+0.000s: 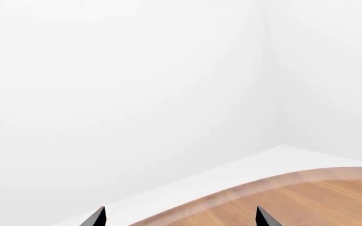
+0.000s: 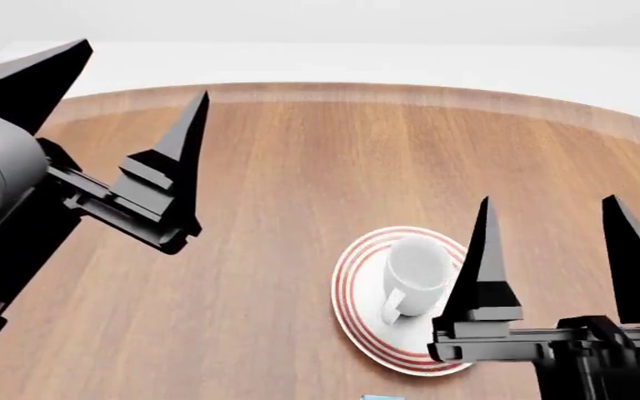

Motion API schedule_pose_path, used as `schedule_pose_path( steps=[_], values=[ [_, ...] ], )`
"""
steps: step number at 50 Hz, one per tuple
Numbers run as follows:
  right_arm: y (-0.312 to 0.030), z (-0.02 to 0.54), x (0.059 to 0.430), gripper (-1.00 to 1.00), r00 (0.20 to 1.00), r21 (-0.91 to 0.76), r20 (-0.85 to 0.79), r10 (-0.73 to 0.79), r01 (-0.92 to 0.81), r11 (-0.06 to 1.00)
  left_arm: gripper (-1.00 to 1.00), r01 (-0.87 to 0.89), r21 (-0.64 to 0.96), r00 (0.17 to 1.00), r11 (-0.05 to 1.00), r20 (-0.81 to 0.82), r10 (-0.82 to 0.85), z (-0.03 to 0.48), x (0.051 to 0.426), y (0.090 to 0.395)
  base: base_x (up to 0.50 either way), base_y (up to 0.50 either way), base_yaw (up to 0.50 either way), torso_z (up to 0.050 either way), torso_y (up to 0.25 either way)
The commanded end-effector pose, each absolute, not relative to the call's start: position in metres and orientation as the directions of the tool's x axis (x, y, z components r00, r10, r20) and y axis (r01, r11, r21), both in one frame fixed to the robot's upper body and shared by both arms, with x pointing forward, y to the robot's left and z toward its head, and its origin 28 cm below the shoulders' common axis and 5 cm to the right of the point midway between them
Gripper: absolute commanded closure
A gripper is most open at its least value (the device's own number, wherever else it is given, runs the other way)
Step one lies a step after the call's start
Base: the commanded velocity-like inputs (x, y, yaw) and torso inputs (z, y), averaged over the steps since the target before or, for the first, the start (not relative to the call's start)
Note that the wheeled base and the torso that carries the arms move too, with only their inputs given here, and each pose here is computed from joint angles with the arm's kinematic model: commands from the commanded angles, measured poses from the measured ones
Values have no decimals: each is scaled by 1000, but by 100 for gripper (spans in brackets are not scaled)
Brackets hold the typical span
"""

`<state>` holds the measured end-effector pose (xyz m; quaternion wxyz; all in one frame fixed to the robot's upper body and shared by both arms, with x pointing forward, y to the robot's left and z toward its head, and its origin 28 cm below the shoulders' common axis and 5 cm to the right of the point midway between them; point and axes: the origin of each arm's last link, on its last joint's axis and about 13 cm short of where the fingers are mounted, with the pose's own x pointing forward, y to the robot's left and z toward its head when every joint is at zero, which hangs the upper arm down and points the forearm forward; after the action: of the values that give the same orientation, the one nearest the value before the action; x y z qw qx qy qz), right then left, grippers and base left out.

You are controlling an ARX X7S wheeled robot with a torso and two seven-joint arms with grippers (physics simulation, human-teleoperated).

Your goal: Pick up the white mug and put it on the plate, and put the chocolate pudding to the right of the plate.

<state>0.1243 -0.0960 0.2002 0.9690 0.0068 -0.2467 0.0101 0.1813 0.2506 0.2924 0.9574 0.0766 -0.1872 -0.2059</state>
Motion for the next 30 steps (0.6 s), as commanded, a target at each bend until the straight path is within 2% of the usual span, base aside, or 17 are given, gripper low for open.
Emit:
schedule_pose_path(
  steps=[1, 14, 21, 30],
  values=[
    [-106, 194, 121, -100, 922, -71, 376, -93, 129, 989, -100, 377, 238, 823, 895, 357, -442, 298, 182, 250, 0, 0, 0, 0, 0],
    [-102, 192, 113, -100, 989, -111, 149, -9, 26, 994, -100, 367, 244, 824, 898, 362, -436, 300, 179, 252, 0, 0, 0, 0, 0],
    [-99, 197, 109, -100, 999, -61, 29, 27, -25, 998, -100, 365, 239, 827, 900, 360, -431, 301, 179, 252, 0, 0, 0, 0, 0],
    [-97, 195, 103, -100, 997, -35, -38, 73, -74, 997, -100, 366, 235, 830, 901, 356, -430, 301, 180, 253, 0, 0, 0, 0, 0]
  ],
)
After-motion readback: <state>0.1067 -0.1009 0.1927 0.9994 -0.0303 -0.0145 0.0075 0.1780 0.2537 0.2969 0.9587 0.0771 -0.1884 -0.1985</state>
